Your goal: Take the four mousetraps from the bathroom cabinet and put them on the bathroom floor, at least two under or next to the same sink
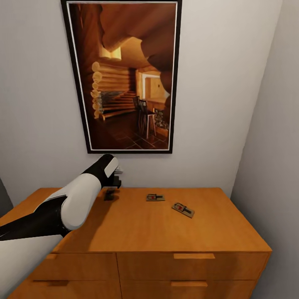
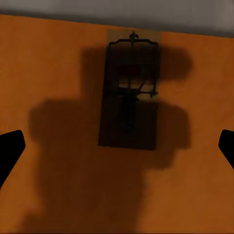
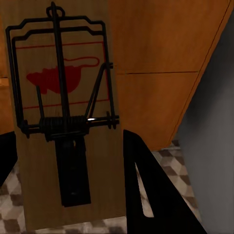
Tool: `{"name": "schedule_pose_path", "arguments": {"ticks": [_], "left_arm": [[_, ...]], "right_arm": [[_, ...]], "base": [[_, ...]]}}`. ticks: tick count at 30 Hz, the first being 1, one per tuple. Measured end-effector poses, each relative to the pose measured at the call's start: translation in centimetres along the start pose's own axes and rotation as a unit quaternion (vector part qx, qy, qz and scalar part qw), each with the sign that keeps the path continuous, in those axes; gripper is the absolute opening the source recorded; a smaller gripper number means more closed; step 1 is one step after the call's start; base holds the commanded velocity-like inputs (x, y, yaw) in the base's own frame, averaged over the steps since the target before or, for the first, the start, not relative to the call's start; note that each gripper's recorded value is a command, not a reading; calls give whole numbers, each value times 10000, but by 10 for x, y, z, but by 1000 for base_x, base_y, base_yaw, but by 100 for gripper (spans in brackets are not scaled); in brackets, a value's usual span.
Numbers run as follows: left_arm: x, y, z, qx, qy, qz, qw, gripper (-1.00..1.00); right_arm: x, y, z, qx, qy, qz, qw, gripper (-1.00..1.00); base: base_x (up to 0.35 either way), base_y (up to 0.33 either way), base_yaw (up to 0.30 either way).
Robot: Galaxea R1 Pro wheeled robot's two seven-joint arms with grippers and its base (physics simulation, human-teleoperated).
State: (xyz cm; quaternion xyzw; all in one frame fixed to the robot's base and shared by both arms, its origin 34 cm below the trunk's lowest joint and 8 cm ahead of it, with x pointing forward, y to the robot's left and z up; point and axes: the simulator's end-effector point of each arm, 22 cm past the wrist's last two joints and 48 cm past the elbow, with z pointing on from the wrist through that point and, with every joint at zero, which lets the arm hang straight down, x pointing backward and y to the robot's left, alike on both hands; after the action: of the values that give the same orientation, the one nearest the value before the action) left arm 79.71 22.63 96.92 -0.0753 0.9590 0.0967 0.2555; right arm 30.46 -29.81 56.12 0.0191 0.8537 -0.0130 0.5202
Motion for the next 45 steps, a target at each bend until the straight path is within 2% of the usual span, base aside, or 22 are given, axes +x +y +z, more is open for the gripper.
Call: {"name": "schedule_pose_path", "arguments": {"ticks": [27, 35, 45], "left_arm": [[6, -3, 4, 27, 68, 34, 10000, 100], [6, -3, 4, 26, 68, 34, 10000, 100], [6, -3, 4, 28, 70, 34, 10000, 100]], "right_arm": [[1, 0, 0, 5, 10, -2, 10000, -100], [24, -7, -17, 76, 353, -44, 9993, -100], [34, -11, -27, 109, 490, -59, 9987, -100]], "base": [[6, 5, 0], [0, 0, 0], [0, 0, 0]]}}
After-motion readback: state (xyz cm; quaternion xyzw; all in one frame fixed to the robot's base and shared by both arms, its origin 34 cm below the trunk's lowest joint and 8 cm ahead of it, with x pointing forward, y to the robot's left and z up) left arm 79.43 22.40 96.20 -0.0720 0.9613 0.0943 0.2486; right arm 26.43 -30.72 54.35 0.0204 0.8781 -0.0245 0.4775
